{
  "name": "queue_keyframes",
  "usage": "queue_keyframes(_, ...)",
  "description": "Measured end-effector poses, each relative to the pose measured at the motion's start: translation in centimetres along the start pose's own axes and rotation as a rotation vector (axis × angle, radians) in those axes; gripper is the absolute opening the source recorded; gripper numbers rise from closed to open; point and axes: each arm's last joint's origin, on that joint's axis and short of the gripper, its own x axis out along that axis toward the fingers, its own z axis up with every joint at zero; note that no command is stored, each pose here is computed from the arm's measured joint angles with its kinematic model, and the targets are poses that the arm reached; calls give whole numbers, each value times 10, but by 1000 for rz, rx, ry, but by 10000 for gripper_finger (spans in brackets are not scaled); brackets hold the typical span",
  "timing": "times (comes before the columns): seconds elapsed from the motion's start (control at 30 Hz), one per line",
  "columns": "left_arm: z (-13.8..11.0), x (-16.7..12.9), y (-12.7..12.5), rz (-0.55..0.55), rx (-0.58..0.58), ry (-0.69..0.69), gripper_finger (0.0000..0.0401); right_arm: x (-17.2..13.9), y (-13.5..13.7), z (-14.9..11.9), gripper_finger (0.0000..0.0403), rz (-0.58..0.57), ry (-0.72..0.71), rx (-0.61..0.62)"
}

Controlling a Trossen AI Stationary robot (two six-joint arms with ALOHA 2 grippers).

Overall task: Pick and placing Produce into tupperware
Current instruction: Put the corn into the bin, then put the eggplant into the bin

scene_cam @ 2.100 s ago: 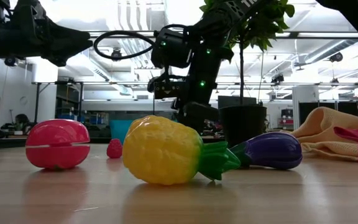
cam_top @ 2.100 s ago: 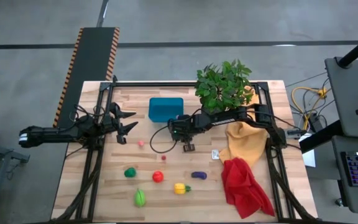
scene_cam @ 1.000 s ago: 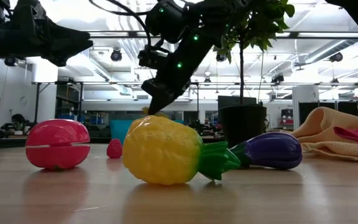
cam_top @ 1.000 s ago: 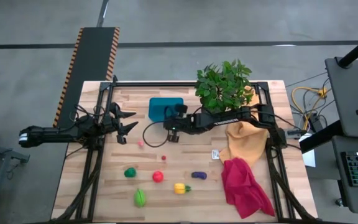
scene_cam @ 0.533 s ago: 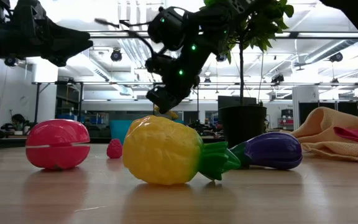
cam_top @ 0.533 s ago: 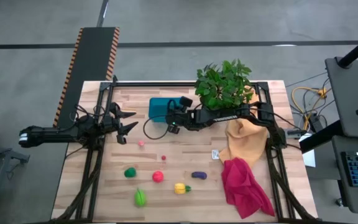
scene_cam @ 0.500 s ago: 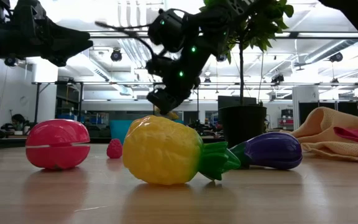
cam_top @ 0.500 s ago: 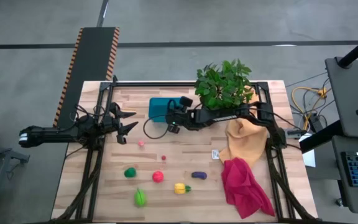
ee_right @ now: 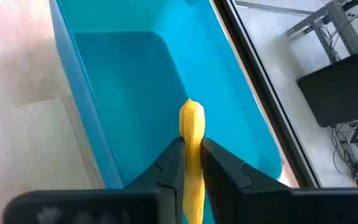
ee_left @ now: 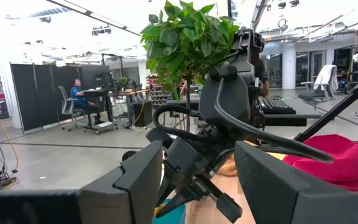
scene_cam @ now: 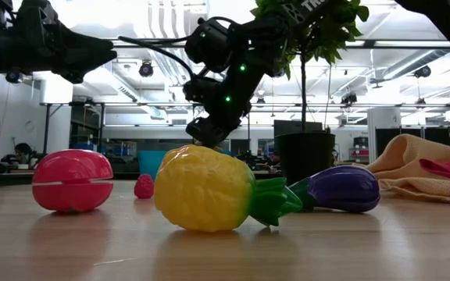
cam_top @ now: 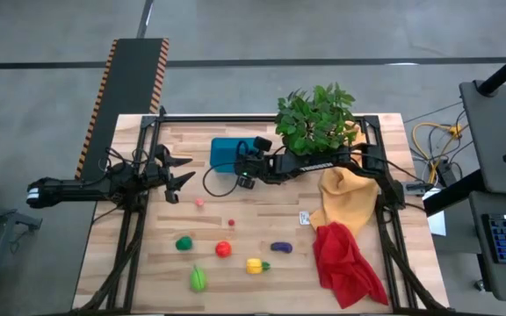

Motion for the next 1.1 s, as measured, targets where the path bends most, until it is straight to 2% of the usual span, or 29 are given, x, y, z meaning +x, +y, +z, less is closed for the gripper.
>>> queue_keyframes(0.27, 0, 0, 0, 0, 0, 1, 187, -7, -1, 5, 142, 53, -13, 28)
queue_keyframes(0.4, 0, 0, 0, 0, 1, 2, 187, -30, -1, 16, 178, 182, -66, 108)
queue_keyframes(0.53, 0, 0, 0, 0, 3, 3, 187, -68, 3, 28, 191, 266, -150, 124)
queue_keyframes(0.77, -2, 0, 0, -2, 11, 17, 187, -163, 17, 39, 182, 374, -316, 36)
queue_keyframes(0.87, -2, 0, 0, -2, 12, 21, 187, -201, 20, 32, 178, 407, -323, 9)
queue_keyframes(0.97, -2, 0, 0, -2, 12, 21, 187, -234, 19, 19, 175, 370, -297, -7)
queue_keyframes(1.1, -2, 0, 0, -2, 11, 17, 187, -266, 16, -4, 175, 375, -209, -41)
